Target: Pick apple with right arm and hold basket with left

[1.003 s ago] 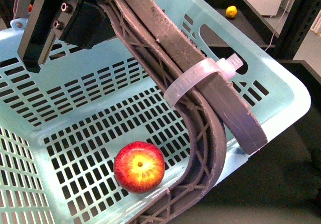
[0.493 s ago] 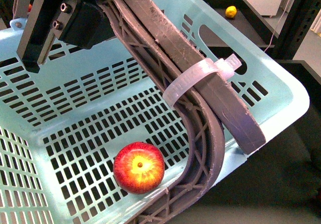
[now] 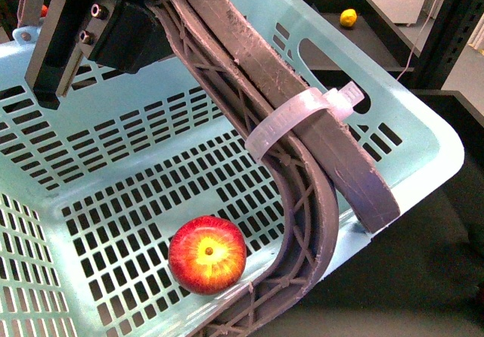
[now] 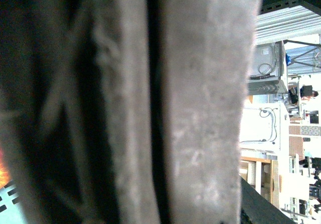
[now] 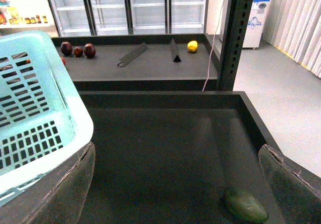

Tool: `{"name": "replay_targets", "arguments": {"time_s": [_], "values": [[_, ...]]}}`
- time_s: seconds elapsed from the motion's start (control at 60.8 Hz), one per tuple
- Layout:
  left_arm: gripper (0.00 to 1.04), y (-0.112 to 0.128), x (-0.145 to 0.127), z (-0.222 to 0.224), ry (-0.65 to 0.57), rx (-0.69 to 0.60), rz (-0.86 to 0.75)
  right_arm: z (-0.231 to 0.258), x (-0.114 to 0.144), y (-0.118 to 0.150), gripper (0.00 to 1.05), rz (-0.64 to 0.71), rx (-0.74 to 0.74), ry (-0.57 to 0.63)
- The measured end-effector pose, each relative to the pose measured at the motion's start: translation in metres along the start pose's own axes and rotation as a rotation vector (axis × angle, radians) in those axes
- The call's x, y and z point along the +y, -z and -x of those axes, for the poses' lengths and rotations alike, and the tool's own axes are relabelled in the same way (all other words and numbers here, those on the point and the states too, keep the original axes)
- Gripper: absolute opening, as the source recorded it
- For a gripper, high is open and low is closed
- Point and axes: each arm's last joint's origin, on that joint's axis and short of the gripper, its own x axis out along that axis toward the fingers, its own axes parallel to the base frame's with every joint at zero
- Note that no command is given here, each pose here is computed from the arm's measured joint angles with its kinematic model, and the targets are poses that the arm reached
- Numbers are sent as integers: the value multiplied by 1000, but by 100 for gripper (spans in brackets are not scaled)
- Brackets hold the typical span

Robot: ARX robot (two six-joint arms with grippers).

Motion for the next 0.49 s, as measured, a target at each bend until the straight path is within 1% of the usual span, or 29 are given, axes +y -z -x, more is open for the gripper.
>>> {"name": "replay_targets", "arguments": {"time_s": [0.016,0.033,0.066,0.082,0.131,0.148,0.197,0.329,0.394,0.493], "values": [[29,0,0,0,0,0,0,0,0,0,96,0,0,0],[29,0,-1,0,1,-27,-8,0,0,0,96,0,0,0],[29,1,-2,-1,20,-110,-13,0,0,0,96,0,0,0],[29,2,-3,-2,25,-183,-16,0,0,0,96,0,0,0],[29,0,-6,-1,10,-302,-29,0,0,0,96,0,0,-1],[29,-4,-6,0,2,-343,-30,0,0,0,96,0,0,-1],[29,-15,-2,5,-24,-410,-20,0,0,0,96,0,-1,2],[29,-34,10,9,-39,-444,27,0,0,0,96,0,-1,2],[29,-45,21,12,-48,-461,89,0,0,0,96,0,-1,-1],[29,-63,43,19,-83,-518,205,0,0,0,96,0,-1,0]]}}
